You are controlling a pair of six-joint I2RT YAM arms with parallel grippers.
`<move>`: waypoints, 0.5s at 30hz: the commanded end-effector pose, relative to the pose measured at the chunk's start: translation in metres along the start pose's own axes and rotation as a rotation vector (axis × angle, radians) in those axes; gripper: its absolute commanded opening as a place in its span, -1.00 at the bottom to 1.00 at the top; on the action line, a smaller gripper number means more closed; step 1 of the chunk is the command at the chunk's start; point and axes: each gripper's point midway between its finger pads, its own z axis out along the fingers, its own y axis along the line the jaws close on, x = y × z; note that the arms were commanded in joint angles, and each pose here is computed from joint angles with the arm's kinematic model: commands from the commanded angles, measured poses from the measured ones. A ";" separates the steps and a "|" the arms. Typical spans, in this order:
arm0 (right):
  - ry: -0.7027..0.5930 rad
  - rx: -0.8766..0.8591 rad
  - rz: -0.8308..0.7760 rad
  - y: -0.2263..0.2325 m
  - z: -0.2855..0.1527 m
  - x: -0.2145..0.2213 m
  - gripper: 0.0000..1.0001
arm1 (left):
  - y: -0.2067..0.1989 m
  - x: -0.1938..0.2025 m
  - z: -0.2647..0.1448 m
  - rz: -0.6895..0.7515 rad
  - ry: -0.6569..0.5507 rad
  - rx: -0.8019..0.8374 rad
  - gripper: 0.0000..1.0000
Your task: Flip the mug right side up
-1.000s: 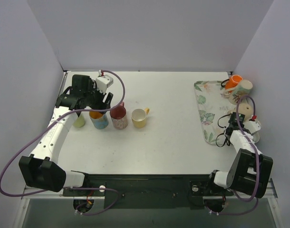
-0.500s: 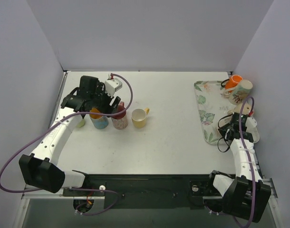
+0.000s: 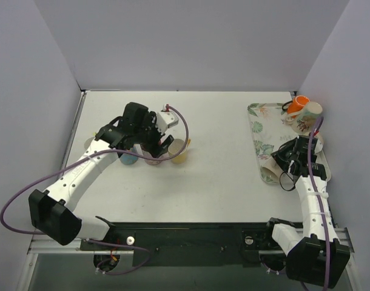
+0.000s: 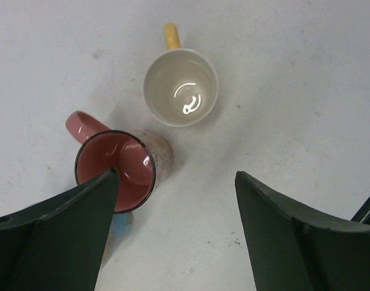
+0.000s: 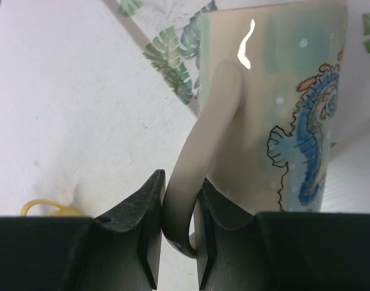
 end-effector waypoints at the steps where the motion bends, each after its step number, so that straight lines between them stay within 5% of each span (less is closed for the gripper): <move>1: -0.122 -0.119 -0.052 0.045 -0.023 -0.040 -1.00 | -0.023 -0.044 0.013 0.155 -0.165 0.027 0.76; 8: -0.107 -0.154 -0.068 0.058 -0.028 -0.034 -1.00 | -0.078 -0.072 0.040 0.301 -0.235 0.112 0.81; 15: -0.101 -0.362 -0.021 0.116 -0.085 -0.028 -1.00 | -0.105 -0.087 0.044 0.439 -0.304 0.081 0.82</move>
